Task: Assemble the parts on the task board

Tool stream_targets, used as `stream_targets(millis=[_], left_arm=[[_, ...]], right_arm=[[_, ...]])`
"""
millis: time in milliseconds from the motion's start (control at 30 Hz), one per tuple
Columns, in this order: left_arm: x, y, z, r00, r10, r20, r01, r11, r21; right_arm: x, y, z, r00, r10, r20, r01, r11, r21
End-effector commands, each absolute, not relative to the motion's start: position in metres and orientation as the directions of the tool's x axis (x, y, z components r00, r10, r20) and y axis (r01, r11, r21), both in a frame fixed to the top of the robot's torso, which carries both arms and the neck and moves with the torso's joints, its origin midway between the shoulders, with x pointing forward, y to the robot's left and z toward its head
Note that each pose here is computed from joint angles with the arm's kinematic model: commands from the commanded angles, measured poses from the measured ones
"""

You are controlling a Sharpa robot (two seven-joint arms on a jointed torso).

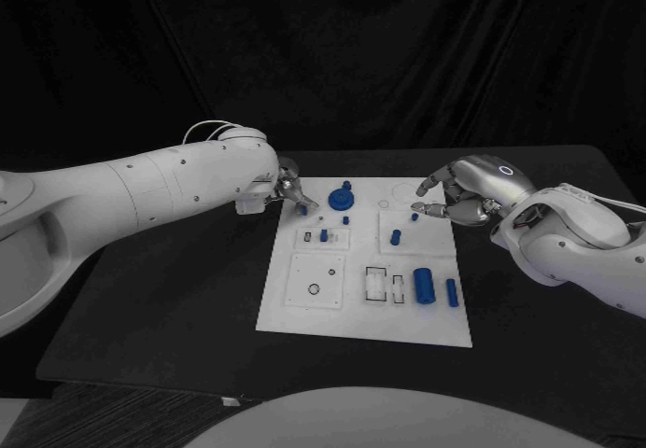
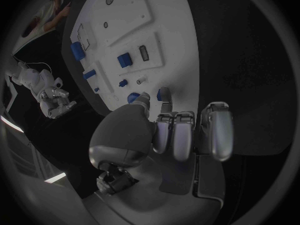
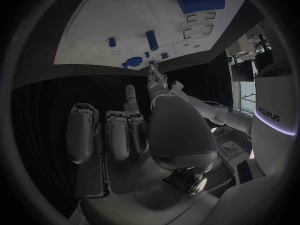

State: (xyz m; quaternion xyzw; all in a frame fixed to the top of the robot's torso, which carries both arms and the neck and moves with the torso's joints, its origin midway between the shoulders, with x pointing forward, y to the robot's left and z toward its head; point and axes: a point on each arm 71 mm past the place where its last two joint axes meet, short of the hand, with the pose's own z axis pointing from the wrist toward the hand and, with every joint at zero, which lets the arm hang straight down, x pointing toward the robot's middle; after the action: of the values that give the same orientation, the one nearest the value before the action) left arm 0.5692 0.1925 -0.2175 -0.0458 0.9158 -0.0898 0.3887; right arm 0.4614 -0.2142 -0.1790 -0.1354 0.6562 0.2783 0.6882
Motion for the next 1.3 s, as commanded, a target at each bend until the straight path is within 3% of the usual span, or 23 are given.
stream_targets(millis=[33,867,1300], left_arm=[[0.5692,0.1897,-0.2181,-0.691,-0.154,-0.706,-0.005,0.978,-0.208],[0.5704,0.1919,-0.2186,-0.688,-0.159,-0.709,-0.015,0.979,-0.205],[0.5682,0.1929,-0.2157,-0.652,-0.189,-0.734,0.011,0.966,-0.258]], right_arm=[[0.4615,-0.2145,-0.1802,-0.018,0.201,-0.979,-0.554,0.813,0.177],[0.462,-0.2142,-0.1814,-0.027,0.194,-0.981,-0.55,0.816,0.177],[0.4619,-0.216,-0.1813,-0.026,0.194,-0.981,-0.547,0.818,0.176]])
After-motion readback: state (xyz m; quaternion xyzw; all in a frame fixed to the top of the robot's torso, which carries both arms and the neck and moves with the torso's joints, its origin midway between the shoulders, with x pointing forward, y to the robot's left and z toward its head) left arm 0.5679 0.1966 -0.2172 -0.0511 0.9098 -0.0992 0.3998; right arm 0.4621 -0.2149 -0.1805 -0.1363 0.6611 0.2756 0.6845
